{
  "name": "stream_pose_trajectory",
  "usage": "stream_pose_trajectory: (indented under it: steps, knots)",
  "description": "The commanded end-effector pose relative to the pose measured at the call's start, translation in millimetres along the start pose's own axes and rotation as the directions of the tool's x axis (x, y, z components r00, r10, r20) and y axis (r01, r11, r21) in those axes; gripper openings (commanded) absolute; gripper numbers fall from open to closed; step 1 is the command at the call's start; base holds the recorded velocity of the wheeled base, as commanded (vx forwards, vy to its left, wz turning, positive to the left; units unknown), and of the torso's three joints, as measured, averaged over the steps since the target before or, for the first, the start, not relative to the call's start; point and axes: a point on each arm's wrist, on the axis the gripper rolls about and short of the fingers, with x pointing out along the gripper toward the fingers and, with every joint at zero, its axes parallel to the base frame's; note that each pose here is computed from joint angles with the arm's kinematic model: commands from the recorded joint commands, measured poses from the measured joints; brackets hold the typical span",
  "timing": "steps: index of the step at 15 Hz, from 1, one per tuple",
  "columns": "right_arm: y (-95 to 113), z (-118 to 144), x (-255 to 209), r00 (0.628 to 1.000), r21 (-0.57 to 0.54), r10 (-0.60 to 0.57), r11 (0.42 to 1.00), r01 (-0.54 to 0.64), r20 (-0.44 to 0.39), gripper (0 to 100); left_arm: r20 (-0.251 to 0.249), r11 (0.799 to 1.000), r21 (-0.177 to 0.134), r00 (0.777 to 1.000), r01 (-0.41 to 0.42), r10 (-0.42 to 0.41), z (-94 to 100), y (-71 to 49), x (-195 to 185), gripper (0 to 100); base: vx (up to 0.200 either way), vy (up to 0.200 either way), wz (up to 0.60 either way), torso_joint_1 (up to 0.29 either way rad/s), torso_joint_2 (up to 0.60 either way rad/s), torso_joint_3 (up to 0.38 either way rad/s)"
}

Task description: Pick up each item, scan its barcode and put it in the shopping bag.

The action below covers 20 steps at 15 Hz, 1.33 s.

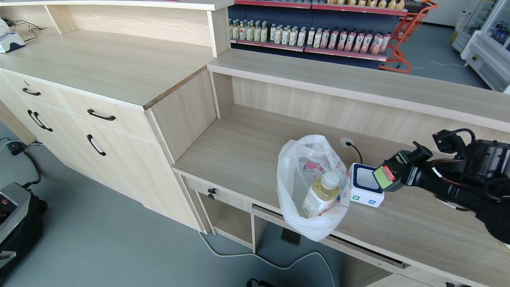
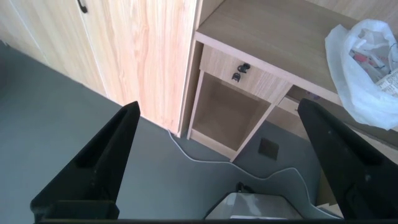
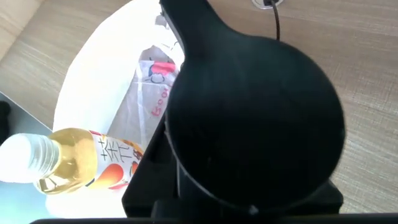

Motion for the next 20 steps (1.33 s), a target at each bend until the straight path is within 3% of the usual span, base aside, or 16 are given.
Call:
stream_pose_trajectory:
  steps: [1,3,8,13,20]
  knots:
    - [0.5,-4.9,6.5,1.000,-0.003,0.007,1.000,-0.007,-0.018,0,0.000,1.000,-0.001,1.000,0.000,0.000,-0.1,0.0,0.0,100,0.000,0.000,0.00,0.000,0.00,0.000]
    - [-1.7,-3.6,16.6,1.000,-0.052,0.008,0.999,-0.009,-0.015,0,0.000,1.000,-0.001,1.000,0.000,0.000,-0.1,0.0,0.0,100,0.000,0.000,0.00,0.000,0.00,0.000]
    - [-7.1,-3.4,34.9,0.999,-0.057,-0.033,0.998,0.033,-0.003,0,0.000,1.000,0.000,1.000,0.000,0.000,-0.1,0.0,0.0,100,0.000,0.000,0.00,0.000,0.00,0.000]
    - [-7.4,-8.5,40.9,0.999,0.049,-0.029,0.998,0.030,-0.018,0,0.000,1.000,-0.001,1.000,0.000,0.000,-0.1,0.0,0.0,100,0.000,0.000,0.00,0.000,0.00,0.000]
    - [-9.0,-12.4,51.6,0.999,0.066,-0.025,0.997,0.027,-0.033,0,0.000,1.000,0.000,1.000,0.000,0.000,-0.1,0.0,0.0,100,0.000,0.000,0.00,0.000,0.00,0.000]
